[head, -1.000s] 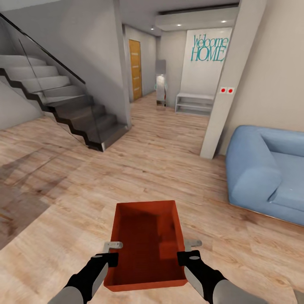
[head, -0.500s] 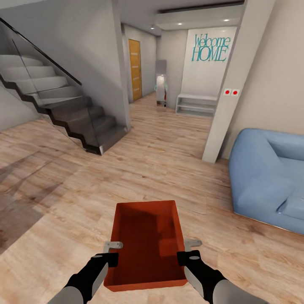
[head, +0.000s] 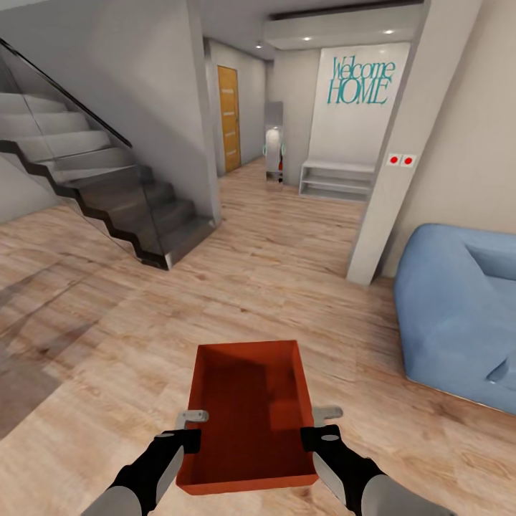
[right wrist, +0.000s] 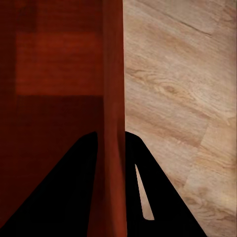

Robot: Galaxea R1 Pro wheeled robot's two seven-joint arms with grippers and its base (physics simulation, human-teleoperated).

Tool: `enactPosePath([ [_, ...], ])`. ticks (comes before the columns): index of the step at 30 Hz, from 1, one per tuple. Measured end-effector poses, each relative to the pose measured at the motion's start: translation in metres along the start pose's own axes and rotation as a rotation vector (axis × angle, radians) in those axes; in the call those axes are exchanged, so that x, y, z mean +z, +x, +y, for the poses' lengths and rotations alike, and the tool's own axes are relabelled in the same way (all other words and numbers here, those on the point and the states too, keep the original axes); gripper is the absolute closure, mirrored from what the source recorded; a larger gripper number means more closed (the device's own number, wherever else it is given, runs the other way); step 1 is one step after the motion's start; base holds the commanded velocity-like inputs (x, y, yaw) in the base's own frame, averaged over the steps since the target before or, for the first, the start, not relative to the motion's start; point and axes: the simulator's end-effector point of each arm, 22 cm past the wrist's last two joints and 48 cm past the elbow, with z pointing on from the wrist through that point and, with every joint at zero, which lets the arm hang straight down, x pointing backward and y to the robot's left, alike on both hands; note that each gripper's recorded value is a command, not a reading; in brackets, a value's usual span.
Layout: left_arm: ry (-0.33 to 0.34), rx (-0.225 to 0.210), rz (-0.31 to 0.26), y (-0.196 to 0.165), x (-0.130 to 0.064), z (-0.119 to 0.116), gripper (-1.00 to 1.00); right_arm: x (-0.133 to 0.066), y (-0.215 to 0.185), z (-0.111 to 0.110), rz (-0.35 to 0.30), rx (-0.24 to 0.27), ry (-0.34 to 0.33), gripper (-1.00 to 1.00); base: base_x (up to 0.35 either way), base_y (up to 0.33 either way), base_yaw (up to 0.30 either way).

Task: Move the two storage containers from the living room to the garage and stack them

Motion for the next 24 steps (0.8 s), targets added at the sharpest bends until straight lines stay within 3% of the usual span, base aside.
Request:
enactPosePath([
  [24, 0.000, 0.000, 0.000, -0.0001, 0.0000, -0.0001, 1.00, 0.0000, -0.0001, -0.0001, 0.000, 0.000, 0.000, 1.00, 0.323, 0.000, 0.000],
])
